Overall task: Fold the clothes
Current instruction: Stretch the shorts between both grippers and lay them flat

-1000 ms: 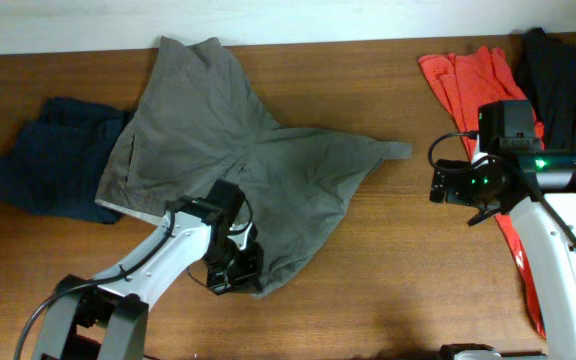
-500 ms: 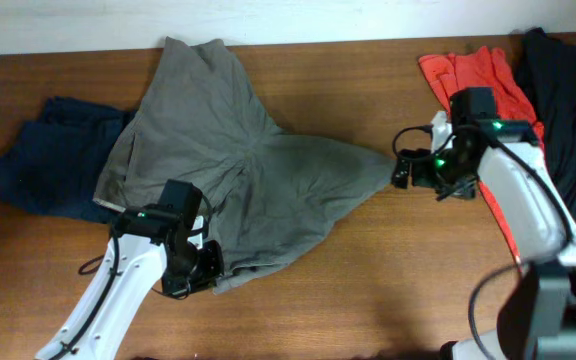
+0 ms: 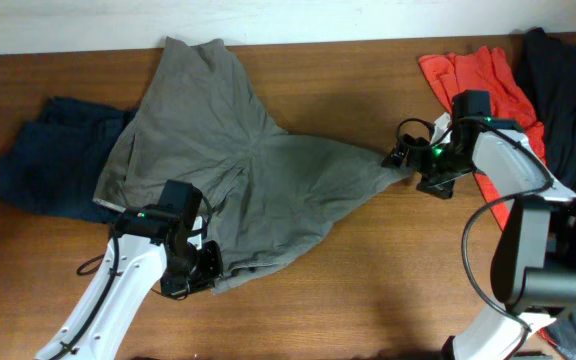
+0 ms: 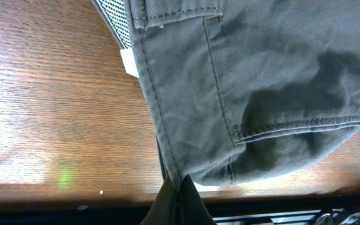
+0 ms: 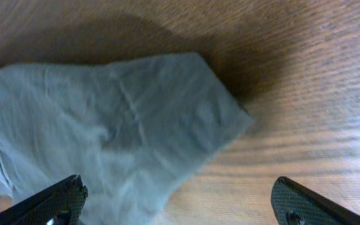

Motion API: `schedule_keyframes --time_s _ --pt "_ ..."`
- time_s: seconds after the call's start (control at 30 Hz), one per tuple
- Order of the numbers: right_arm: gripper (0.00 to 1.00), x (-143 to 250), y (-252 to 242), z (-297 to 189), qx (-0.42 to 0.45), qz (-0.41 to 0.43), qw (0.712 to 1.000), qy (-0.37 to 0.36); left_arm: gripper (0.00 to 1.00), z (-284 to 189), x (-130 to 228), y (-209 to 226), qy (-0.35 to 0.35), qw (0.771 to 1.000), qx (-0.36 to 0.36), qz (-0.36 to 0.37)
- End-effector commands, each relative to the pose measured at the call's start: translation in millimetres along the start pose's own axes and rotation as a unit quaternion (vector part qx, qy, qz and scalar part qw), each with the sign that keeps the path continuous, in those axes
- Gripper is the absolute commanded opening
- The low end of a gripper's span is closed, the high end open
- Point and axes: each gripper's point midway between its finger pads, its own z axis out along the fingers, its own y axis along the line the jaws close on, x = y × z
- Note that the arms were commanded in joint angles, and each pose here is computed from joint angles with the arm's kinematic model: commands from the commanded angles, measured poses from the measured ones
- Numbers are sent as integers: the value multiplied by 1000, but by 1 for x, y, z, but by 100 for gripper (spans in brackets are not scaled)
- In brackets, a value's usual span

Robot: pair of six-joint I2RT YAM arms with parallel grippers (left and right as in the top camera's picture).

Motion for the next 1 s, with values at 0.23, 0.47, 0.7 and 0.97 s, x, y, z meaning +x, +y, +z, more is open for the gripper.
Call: schedule_keyframes --time_s 0.23,0.47,0.7,0.97 --pt "48 -24 -1 18 -13 50 998 -27 1 -1 2 5 -1 1000 -10 1" --pt "28 -30 -3 18 -4 47 998 -41 0 -1 3 6 1 1000 -11 1" --pt "4 -40 -13 11 6 51 997 -60 0 -3 -6 13 -21 999 -34 3" --pt "4 -97 -8 -117 -9 4 985 -173 0 -50 -62 -20 -138 986 -3 92"
